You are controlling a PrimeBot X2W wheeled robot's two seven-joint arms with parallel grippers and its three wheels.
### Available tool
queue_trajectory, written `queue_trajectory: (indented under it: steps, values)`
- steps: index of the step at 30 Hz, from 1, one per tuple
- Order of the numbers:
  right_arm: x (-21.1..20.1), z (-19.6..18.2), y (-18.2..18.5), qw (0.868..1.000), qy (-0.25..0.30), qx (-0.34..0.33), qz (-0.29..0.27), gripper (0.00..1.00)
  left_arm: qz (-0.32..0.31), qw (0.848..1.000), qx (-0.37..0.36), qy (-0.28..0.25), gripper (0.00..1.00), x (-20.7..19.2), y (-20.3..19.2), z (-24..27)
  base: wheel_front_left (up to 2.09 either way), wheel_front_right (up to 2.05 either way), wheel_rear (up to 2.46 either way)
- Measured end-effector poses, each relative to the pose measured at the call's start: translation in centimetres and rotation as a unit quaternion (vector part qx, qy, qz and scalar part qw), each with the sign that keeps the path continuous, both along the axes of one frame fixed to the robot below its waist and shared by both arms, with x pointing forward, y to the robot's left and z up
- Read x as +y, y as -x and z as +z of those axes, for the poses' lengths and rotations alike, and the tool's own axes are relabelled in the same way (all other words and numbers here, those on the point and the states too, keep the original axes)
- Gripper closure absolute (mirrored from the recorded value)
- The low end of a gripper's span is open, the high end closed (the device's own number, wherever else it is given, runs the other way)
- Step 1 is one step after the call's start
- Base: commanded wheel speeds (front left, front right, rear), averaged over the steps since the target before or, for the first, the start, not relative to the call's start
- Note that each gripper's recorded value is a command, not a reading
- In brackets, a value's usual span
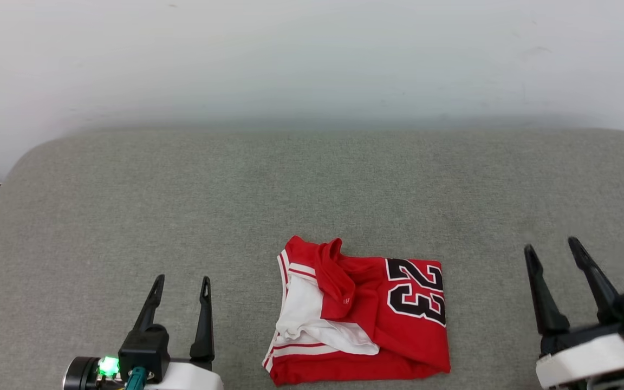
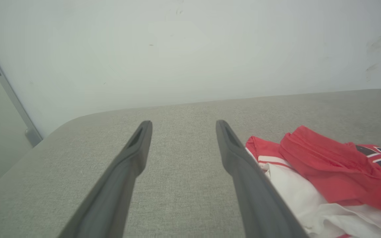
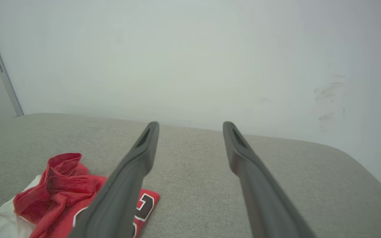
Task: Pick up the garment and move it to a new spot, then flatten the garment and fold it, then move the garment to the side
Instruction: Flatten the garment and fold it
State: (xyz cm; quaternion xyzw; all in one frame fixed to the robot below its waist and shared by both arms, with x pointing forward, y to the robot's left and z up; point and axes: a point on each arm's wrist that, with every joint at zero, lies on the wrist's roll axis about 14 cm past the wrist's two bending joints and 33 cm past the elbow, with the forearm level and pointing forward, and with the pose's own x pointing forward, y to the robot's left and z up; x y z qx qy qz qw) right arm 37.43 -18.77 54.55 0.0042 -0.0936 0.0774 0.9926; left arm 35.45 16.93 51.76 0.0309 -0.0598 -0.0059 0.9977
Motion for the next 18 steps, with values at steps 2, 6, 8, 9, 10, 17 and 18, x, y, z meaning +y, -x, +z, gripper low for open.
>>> queue_trajectory:
  steps: [2, 6, 8, 9, 10, 17, 18]
  values:
    - [-0.1, -0.3, 0.7, 1.0, -0.005, 0.002, -0.007, 0.0, 0.002, 1.0, 0.003, 0.001, 0.0, 0.2, 0.3, -0.2, 0.0, 0.0, 0.0]
    - [-0.1, -1.2, 1.9, 1.0, -0.012, 0.015, -0.015, 0.0, 0.008, 1.0, 0.002, 0.003, 0.0, 0.5, 0.7, -0.1, 0.0, 0.0, 0.0]
    - [0.1, -1.7, 2.4, 0.999, -0.017, 0.022, -0.016, 0.0, 0.011, 1.0, 0.004, 0.004, 0.0, 0.7, 1.0, -0.3, 0.0, 0.0, 0.0]
    - [0.2, -1.9, 2.6, 0.999, -0.017, 0.026, -0.016, 0.0, 0.012, 1.0, 0.004, 0.005, 0.0, 0.8, 1.1, -0.3, 0.0, 0.0, 0.0]
    - [0.3, -2.1, 2.7, 0.999, -0.018, 0.028, -0.016, 0.0, 0.014, 1.0, 0.004, 0.005, 0.0, 0.9, 1.2, -0.3, 0.0, 0.0, 0.0]
    - [0.3, -2.4, 3.1, 0.999, -0.025, 0.032, -0.022, 0.0, 0.015, 1.0, 0.005, 0.005, 0.0, 1.1, 1.5, -0.4, 0.0, 0.0, 0.0]
    - [0.3, -2.4, 3.2, 0.999, -0.024, 0.033, -0.023, 0.0, 0.016, 1.0, 0.005, 0.005, 0.0, 1.1, 1.5, -0.4, 0.0, 0.0, 0.0]
